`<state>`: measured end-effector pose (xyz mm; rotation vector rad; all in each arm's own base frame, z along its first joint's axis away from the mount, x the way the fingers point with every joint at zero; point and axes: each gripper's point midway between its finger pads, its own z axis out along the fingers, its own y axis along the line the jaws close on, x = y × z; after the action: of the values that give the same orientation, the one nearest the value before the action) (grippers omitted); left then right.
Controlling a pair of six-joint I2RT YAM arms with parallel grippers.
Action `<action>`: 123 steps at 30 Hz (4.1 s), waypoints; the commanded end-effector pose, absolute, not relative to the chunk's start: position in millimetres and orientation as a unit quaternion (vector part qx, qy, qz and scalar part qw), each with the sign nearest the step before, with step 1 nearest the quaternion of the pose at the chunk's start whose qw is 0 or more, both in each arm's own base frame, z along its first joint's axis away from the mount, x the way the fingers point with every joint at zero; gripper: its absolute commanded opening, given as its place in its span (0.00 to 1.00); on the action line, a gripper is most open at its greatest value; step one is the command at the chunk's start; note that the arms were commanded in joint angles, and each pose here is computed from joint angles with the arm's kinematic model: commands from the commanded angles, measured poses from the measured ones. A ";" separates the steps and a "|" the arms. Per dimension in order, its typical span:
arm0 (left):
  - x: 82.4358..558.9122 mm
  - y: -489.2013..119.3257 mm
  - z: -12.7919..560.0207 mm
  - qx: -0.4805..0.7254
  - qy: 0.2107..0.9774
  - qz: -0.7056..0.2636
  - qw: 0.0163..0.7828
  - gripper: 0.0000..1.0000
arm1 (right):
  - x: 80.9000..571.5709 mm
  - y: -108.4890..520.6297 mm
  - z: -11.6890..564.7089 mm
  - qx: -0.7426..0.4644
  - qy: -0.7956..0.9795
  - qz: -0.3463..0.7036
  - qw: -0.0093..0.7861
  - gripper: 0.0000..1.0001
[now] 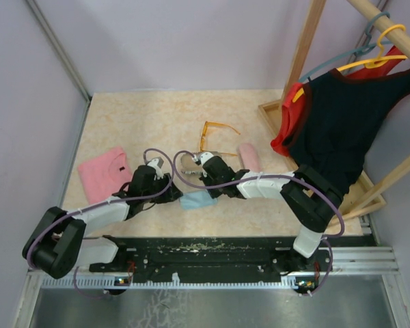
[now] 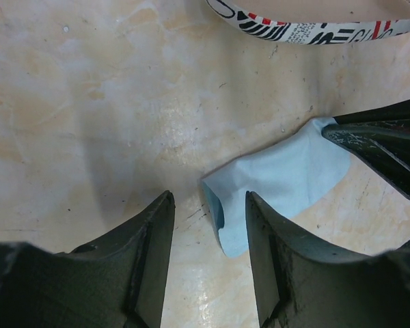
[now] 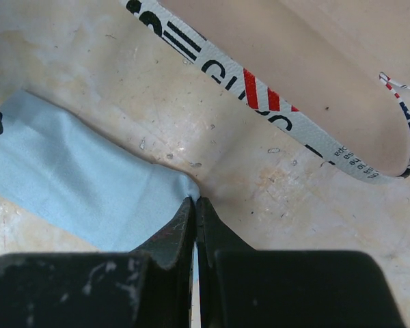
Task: Organize the sunglasses
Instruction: Pick up the glasses cleaning cloth from the center of the board, then place the glasses cleaning cloth in the sunglasses case.
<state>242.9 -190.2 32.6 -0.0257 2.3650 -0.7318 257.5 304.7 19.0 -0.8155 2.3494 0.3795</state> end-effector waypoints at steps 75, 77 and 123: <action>252.2 -202.8 32.1 0.014 0.898 -0.219 0.381 0.02 | 250.5 282.7 38.9 -0.186 0.894 0.177 0.366 0.00; 254.1 -203.7 39.8 0.017 0.891 -0.225 0.393 0.02 | 253.1 284.6 45.1 -0.183 0.891 0.181 0.375 0.00; 346.9 -228.0 120.6 0.011 0.831 -0.215 0.513 0.02 | 348.9 295.0 128.2 -0.203 0.843 0.179 0.465 0.00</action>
<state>326.7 -225.7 103.5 0.0584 2.0653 -0.5153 332.2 280.5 107.4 -0.4921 2.1336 0.3985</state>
